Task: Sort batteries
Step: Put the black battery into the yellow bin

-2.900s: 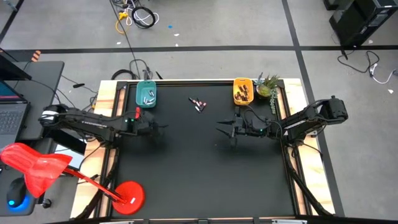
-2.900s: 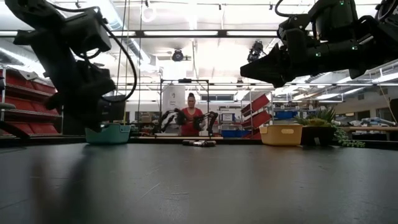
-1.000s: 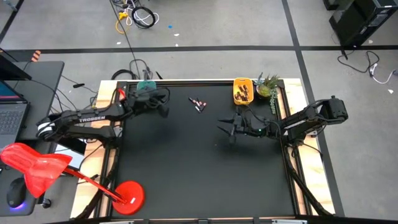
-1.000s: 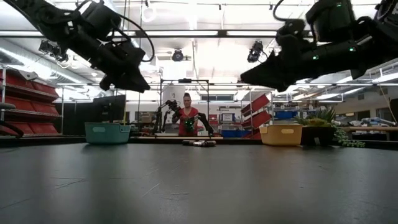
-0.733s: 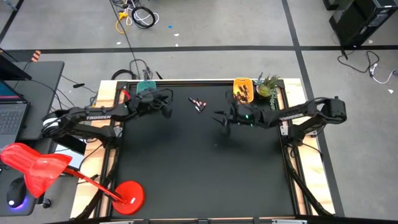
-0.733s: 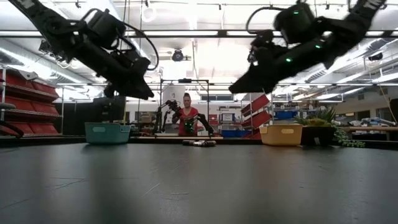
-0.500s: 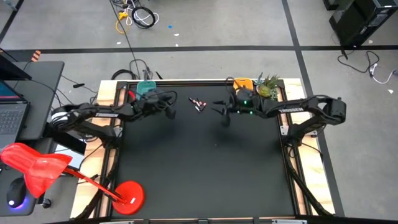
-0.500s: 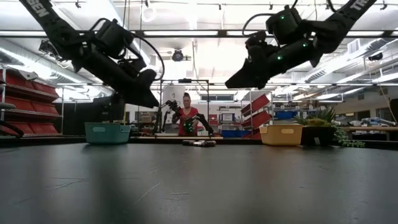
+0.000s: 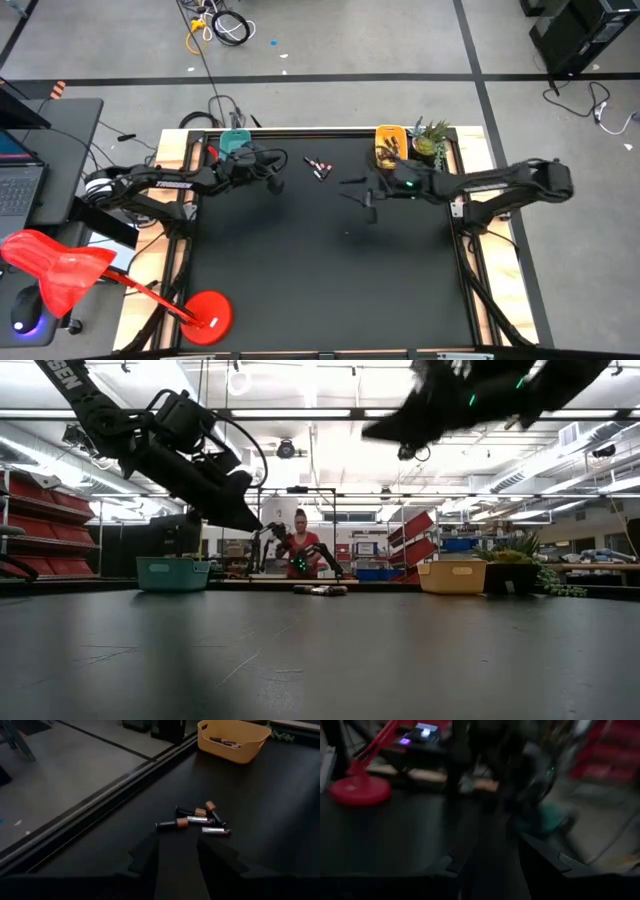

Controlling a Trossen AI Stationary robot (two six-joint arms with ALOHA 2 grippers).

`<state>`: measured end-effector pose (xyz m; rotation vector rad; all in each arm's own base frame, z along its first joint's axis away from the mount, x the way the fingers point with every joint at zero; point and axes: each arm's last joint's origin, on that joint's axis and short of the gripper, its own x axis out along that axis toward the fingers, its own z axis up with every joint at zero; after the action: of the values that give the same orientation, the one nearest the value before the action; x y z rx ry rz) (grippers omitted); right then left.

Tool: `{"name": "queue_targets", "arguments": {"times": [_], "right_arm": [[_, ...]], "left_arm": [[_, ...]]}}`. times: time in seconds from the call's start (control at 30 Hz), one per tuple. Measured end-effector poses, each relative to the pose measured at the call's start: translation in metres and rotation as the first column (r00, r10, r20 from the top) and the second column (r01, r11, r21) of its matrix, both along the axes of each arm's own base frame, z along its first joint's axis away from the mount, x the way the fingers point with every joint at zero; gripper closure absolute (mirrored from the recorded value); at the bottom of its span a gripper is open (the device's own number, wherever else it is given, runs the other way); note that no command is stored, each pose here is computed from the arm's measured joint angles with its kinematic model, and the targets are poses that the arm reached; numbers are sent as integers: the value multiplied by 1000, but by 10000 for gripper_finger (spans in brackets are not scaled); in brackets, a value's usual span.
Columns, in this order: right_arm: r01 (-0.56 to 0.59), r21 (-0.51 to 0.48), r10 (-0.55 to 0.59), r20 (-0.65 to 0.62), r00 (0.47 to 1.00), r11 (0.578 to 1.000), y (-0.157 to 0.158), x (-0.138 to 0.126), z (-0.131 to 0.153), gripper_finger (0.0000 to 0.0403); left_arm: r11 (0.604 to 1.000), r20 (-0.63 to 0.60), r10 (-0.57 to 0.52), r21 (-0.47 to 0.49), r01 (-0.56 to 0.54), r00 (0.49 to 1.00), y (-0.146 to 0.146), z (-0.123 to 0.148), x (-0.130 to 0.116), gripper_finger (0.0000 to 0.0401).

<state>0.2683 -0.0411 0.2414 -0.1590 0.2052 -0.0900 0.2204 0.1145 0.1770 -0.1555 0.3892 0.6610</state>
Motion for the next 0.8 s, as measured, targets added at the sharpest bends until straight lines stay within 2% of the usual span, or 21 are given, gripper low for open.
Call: {"name": "queue_targets", "arguments": {"times": [0.13, 0.2, 0.3, 0.5, 0.57, 0.67, 0.8], "right_arm": [[146, -190, -119, 145, 982, 971, 16, -19, 49, 254], [213, -237, -168, 194, 966, 948, 14, -34, 74, 254], [269, -248, -219, 211, 953, 931, 2, -57, 103, 256], [291, -253, -259, 155, 953, 922, -9, -96, 157, 283], [276, -255, -237, 171, 956, 927, -6, -111, 170, 293], [205, -242, -152, 222, 963, 948, 3, -131, 173, 309], [205, -214, -138, 291, 947, 955, 9, -152, 147, 325]], "left_arm": [[1000, -11, 0, -5, 0, 1000, 0, -1, 0, 261], [1000, -9, 1, -5, -1, 1000, 1, 2, 1, 261], [1000, 1, 0, 0, 0, 1000, 2, 8, 4, 261], [1000, -12, -20, -1, 20, 1000, 5, 22, 12, 261], [1000, -25, -26, 0, 26, 999, 6, 25, 14, 261], [1000, -30, -27, 1, 27, 999, 7, 29, 16, 261], [1000, -32, -28, 2, 28, 999, 7, 29, 16, 261]]}}
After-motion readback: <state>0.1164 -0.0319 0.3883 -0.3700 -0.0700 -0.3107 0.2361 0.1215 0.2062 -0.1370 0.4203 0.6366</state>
